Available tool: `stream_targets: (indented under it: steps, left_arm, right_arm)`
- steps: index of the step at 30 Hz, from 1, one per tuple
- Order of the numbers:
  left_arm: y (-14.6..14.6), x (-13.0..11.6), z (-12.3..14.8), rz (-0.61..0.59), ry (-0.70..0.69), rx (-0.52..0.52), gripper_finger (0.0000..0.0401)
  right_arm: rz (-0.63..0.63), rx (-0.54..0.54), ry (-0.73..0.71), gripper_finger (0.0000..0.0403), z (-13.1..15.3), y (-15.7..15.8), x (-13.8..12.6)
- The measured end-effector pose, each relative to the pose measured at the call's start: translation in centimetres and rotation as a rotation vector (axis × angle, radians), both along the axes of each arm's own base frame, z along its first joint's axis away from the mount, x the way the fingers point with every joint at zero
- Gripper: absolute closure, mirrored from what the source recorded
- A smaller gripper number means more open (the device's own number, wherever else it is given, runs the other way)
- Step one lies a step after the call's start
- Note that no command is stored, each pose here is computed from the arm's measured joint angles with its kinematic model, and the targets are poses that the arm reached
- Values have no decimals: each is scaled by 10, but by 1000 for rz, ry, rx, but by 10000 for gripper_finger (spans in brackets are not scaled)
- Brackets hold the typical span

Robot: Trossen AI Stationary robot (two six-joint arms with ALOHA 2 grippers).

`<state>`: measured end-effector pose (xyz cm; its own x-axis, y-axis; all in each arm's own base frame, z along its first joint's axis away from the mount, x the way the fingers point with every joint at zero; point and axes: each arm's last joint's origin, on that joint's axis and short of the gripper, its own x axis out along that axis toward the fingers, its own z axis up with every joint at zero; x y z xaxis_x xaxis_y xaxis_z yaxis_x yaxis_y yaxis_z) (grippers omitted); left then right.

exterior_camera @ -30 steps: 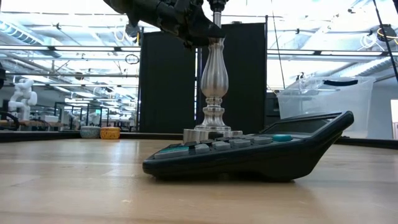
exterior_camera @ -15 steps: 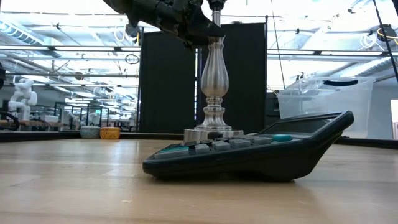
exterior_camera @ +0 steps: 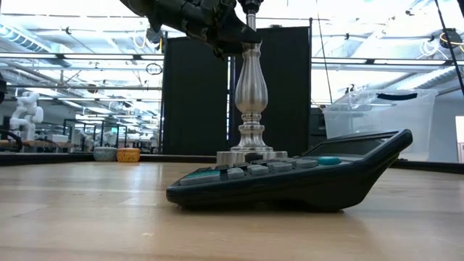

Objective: Screw lightbulb
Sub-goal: Remove the light bulb from the lamp

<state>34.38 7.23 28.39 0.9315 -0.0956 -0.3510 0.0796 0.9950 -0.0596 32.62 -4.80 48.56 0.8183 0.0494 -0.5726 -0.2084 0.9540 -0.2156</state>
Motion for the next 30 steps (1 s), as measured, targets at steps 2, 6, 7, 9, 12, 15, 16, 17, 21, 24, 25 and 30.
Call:
stream_targets:
  steps: [2,6,7,9,12,15,16,17,21,24,25,30]
  left_arm:
    - [0,0,0,2,1,0,222]
    - [2,-1,0,6,3,0,222]
    - [2,-1,0,8,3,0,222]
    - [3,-1,0,11,3,-1,222]
    - [5,-1,0,23,2,-4,222]
    - [5,-1,0,21,1,0,222]
    - [4,-1,0,20,2,0,222]
    - [4,-1,0,21,1,1,222]
    - [5,-1,0,44,3,4,222]
    - [5,-1,0,49,4,5,222]
    - [5,-1,0,51,3,3,222]
    - [6,-1,0,63,2,-1,222]
  right_arm:
    - [-40,26,-6,109,1,0,1]
    - [-101,110,-31,108,3,0,2]
    - [-115,131,-40,108,4,-1,3]
    - [-141,168,-76,108,8,1,4]
    - [-146,223,-164,108,22,4,-3]
    - [-154,251,-258,102,34,5,-8]
    - [-165,259,-274,98,37,4,-10]
    - [-173,270,-297,93,41,5,-14]
    - [-250,281,-340,73,56,7,-40]
    - [-302,280,-332,66,60,12,-54]
    - [-327,280,-327,65,60,14,-56]
    - [-407,281,-205,65,46,24,-54]
